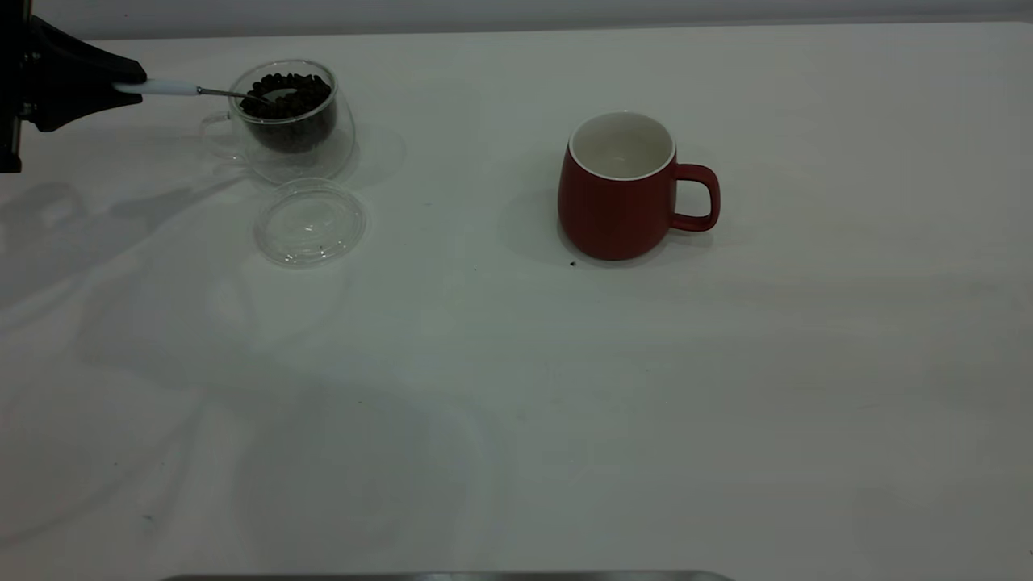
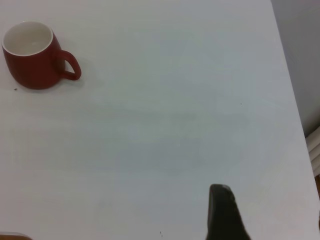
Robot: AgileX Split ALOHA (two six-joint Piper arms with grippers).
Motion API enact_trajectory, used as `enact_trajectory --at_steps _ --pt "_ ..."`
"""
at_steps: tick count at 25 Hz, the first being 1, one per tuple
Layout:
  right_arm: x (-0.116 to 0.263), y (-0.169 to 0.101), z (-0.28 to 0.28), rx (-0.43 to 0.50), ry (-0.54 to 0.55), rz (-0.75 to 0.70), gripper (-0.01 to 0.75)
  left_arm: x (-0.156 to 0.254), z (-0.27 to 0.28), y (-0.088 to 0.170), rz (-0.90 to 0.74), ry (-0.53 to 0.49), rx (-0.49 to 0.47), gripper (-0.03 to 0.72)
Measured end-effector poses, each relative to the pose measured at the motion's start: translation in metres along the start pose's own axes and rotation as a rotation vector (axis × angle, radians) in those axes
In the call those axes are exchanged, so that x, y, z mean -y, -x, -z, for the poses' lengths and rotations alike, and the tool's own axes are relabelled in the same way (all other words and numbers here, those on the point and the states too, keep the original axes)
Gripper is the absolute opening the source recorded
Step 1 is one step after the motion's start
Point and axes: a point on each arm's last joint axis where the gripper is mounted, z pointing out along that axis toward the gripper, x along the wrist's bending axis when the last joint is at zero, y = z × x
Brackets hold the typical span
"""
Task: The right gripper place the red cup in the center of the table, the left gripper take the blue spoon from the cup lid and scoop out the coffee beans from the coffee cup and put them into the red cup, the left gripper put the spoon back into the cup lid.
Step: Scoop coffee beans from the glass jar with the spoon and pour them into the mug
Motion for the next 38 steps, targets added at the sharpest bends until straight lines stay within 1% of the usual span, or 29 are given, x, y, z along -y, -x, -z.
enact_trajectory --at_steps 8,11,18,28,30,38 --pt "0.000 0.000 0.000 0.000 0.000 0.000 0.479 0.000 0.000 0.000 0.070 0.000 0.000 0.122" --pt "0.000 0.000 0.000 0.000 0.000 0.000 0.479 0.000 0.001 0.000 0.071 0.000 0.003 0.122" --pt "0.000 0.000 0.000 0.000 0.000 0.000 0.479 -0.002 0.007 0.000 0.080 -0.010 0.052 0.122" --pt "0.000 0.000 0.000 0.000 0.000 0.000 0.479 -0.003 0.016 -0.004 0.067 -0.034 0.060 0.122" --pt "0.000 0.000 0.000 0.000 0.000 0.000 0.479 -0.002 0.020 -0.006 0.056 -0.052 0.067 0.122" --pt "0.000 0.000 0.000 0.000 0.000 0.000 0.479 -0.002 0.033 -0.004 -0.019 -0.098 0.171 0.122"
